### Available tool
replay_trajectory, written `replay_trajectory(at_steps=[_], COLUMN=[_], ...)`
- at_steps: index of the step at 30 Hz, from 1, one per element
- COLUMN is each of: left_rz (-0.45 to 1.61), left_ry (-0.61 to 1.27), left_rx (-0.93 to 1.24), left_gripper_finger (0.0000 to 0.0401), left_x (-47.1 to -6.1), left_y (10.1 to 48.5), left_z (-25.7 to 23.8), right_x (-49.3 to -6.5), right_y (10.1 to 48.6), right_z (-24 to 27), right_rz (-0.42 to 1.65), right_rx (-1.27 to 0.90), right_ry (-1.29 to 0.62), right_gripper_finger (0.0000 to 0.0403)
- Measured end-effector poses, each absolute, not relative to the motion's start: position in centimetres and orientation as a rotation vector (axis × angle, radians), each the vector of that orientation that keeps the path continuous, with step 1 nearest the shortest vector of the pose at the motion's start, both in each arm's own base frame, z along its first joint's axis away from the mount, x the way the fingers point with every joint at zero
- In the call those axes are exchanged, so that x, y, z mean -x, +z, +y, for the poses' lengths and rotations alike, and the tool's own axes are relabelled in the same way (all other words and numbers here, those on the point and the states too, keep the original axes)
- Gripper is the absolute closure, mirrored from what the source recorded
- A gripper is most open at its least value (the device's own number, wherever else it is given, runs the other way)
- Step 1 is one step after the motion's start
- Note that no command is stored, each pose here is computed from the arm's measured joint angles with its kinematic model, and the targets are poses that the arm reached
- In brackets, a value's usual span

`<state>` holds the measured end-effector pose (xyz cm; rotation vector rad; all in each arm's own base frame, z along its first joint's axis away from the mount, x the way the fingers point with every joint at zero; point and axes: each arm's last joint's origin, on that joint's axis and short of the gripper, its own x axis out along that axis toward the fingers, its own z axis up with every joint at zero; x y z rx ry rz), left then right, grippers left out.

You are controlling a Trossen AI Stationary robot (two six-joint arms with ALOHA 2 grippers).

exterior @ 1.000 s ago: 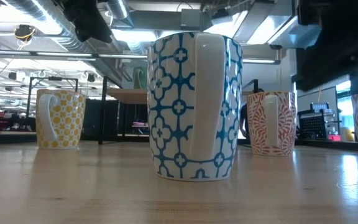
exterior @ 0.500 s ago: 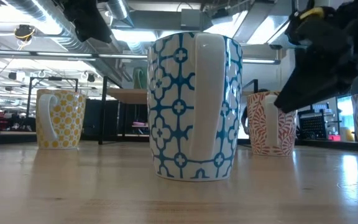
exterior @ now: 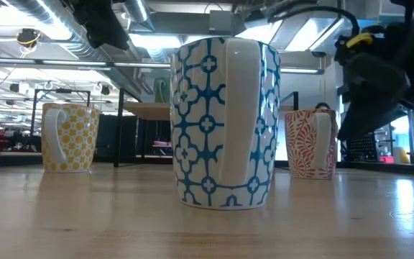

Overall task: Place coffee mugs
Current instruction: Put the red patterned mug on the shelf

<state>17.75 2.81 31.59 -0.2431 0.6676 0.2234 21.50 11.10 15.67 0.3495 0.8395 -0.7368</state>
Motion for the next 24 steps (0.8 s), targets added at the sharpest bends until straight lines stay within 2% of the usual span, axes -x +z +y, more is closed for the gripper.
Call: replay_trajectory(at_steps=[10,19,24], left_rz=[0.671,0.671,0.671], left_ry=[0.224,0.224,0.224], left_rx=[0.243,0.243,0.243], left_gripper_finger=[0.0296,0.0296,0.0296], left_x=[-17.7,-17.7,-17.7], left_y=[31.6,31.6,31.6], left_z=[2.8,2.8,2.8], right_x=[-22.8,-22.9,-23.6], right_y=[15.8,15.5,16.9], right_z=[12.2,12.3,12.6], right_rz=[0.710,0.813,0.755], right_rx=[-0.465,-0.642,-0.628], right_ry=[-0.679,-0.652,-0.672], right_gripper_finger=[0.0204,0.0204,0.0204])
